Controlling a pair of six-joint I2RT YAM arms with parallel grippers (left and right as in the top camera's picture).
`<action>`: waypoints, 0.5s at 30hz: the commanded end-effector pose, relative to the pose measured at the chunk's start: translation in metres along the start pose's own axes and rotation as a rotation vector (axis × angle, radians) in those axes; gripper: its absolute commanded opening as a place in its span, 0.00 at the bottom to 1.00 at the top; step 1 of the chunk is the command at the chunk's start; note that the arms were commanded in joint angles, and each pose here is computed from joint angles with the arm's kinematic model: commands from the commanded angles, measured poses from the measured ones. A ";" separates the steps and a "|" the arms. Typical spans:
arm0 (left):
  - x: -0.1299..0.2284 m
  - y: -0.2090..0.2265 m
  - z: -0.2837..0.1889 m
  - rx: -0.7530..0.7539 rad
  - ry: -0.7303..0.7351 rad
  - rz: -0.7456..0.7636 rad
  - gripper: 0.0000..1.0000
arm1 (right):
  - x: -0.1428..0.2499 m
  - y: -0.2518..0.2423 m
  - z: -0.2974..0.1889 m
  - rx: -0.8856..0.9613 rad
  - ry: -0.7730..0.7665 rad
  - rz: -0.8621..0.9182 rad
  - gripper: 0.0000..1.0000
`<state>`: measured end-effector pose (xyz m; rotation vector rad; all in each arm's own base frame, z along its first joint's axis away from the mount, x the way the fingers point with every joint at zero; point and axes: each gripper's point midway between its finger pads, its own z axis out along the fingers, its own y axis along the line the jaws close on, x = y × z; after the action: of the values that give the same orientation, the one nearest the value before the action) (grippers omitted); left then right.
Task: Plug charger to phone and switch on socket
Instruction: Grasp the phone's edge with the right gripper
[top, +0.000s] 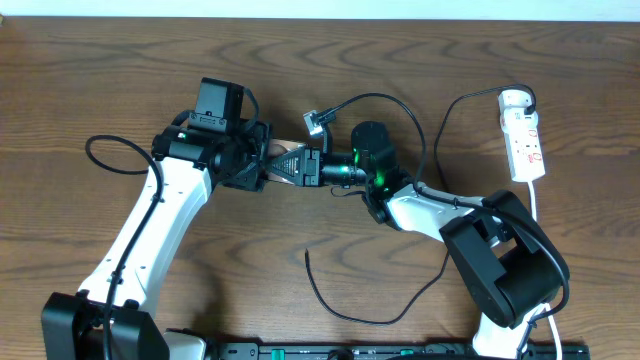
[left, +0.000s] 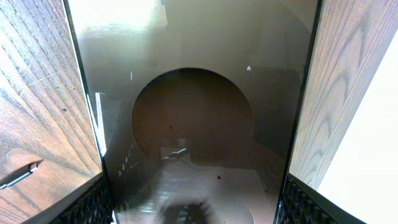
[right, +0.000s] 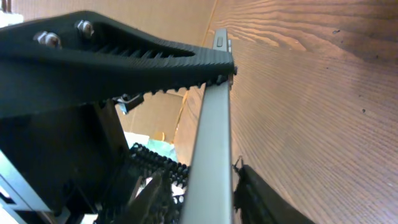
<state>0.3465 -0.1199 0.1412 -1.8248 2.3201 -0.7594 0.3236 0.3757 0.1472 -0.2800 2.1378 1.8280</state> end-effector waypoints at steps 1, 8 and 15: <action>0.006 -0.013 -0.011 0.045 0.015 0.019 0.07 | -0.001 0.004 0.004 -0.006 -0.003 -0.022 0.31; 0.006 -0.013 -0.011 0.045 0.015 0.019 0.07 | -0.002 0.004 0.004 -0.004 -0.005 -0.022 0.21; 0.006 -0.013 -0.011 0.044 0.014 0.038 0.07 | -0.002 0.004 0.004 -0.004 -0.005 -0.022 0.13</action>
<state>0.3466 -0.1199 0.1413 -1.8231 2.3210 -0.7600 0.3266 0.3750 0.1445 -0.2586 2.1448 1.8103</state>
